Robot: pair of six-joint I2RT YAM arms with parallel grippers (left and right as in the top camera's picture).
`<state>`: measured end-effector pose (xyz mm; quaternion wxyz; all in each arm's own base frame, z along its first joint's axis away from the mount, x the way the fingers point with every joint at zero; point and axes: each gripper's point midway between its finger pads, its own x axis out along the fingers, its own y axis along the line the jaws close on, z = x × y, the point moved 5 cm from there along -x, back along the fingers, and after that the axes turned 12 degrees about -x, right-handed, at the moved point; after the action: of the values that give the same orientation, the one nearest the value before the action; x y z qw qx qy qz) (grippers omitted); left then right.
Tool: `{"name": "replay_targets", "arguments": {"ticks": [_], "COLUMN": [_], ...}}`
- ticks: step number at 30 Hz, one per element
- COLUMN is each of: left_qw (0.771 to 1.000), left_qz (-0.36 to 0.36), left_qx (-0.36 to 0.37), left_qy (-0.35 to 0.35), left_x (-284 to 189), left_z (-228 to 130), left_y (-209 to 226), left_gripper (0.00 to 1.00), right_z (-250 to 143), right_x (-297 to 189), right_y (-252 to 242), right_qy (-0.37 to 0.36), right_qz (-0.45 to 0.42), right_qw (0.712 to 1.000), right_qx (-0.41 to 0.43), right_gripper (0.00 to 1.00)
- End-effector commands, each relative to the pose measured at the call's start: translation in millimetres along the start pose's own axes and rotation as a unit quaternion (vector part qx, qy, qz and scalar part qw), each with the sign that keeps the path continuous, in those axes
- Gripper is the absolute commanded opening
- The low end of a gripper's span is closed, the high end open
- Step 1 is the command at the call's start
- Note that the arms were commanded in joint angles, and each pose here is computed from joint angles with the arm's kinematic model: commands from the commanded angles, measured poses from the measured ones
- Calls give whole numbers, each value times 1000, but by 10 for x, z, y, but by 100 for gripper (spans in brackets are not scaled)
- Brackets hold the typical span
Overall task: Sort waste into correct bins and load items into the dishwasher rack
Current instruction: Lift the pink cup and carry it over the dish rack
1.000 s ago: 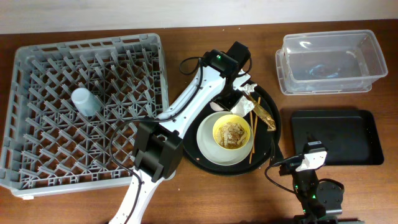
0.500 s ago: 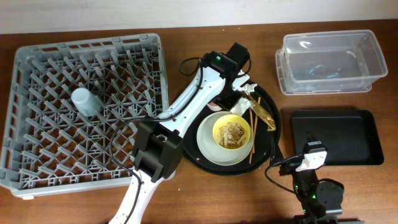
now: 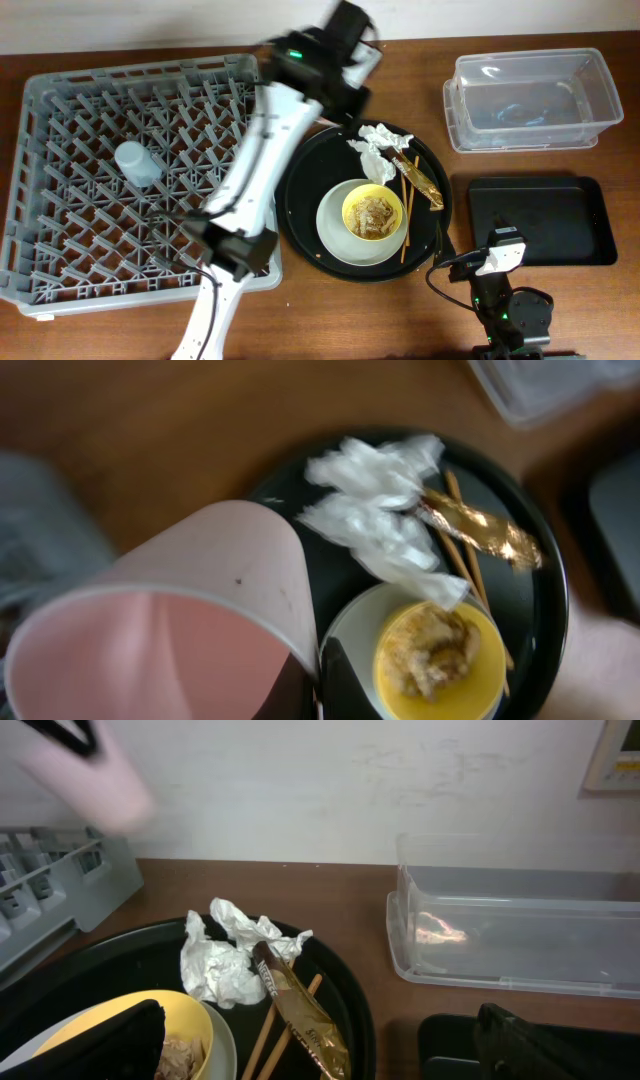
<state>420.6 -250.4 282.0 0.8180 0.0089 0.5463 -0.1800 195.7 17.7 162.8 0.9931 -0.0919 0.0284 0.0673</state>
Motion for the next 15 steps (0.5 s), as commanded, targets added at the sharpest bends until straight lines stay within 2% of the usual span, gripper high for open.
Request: {"name": "replay_targets", "arguments": {"ticks": [1, 5, 9, 15], "left_qw": [985, 960, 935, 927], "left_qz": [-10, -107, -186, -185], "left_qx": [-151, -244, -285, -287], "left_qy": [-77, -83, -95, -152], "left_x": [-570, -840, -1076, -1590], "left_z": [232, 270, 236, 87], "left_y": [781, 1379, 1859, 2261], "left_gripper": [0, 0, 0, 0], "right_z": [-20, -20, -20, -20], "right_x": [-1, -1, -1, -1], "right_y": [3, 3, 3, 3], "right_qy": [2, 2, 2, 2], "right_qz": [-2, -2, -2, -1], "right_qw": [1000, 1000, 1000, 1000], "right_qx": [0, 0, 0, 0], "right_gripper": [99, 99, 99, 99]}}
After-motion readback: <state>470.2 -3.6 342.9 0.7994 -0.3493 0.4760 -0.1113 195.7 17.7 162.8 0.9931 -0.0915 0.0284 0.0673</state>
